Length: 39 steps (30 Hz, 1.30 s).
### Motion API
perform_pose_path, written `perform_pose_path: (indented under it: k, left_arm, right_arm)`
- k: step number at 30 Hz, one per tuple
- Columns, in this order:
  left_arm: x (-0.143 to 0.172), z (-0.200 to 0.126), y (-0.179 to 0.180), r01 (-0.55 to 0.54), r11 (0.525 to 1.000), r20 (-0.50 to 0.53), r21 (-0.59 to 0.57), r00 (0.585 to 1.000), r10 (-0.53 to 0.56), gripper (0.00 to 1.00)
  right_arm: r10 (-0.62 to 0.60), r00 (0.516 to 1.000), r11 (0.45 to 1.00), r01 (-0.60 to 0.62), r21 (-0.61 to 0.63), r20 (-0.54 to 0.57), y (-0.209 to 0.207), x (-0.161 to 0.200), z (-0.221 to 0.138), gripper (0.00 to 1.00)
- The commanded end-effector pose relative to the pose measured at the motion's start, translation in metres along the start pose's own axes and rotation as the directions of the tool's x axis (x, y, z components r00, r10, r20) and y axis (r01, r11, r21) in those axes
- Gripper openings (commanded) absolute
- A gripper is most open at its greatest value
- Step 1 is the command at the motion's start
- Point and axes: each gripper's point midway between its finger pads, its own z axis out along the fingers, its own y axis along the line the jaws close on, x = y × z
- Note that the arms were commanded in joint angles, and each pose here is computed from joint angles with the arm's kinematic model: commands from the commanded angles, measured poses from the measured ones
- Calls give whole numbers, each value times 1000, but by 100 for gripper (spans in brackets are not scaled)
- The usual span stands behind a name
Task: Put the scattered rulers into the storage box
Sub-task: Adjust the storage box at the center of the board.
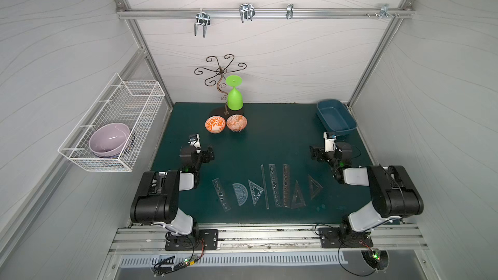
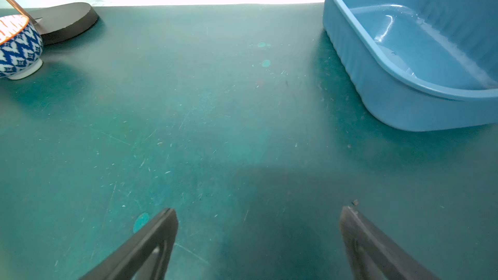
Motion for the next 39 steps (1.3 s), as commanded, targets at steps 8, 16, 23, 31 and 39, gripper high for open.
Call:
perform_pose_path:
  k: [8,16,23,31,39]
  left_arm:
    - [-17,4,-1,-9,1000,49,-3,999,9,100]
    - [-75,-33,41,147,919,-11,-365,987,-162,97]
    - [-105,-62,-19,131,940,-90,-314,982,-167,95]
    - [-105,-84,-65,185,970,-144,-159,967,-208,93]
    - [-76,-91,-111,210,977,-358,28,915,-186,84]
  right_arm:
    - [-3,1000,1000,2,19,28,-5,-10,2,99]
    - [111,985,986,-92,142,-134,17,-69,-11,99]
    - [196,969,981,-194,23,-151,44,-111,22,99]
    - [212,922,977,-211,39,-324,-2,-125,41,99]
    - [154,919,987,-128,93,-362,-64,-122,63,95]
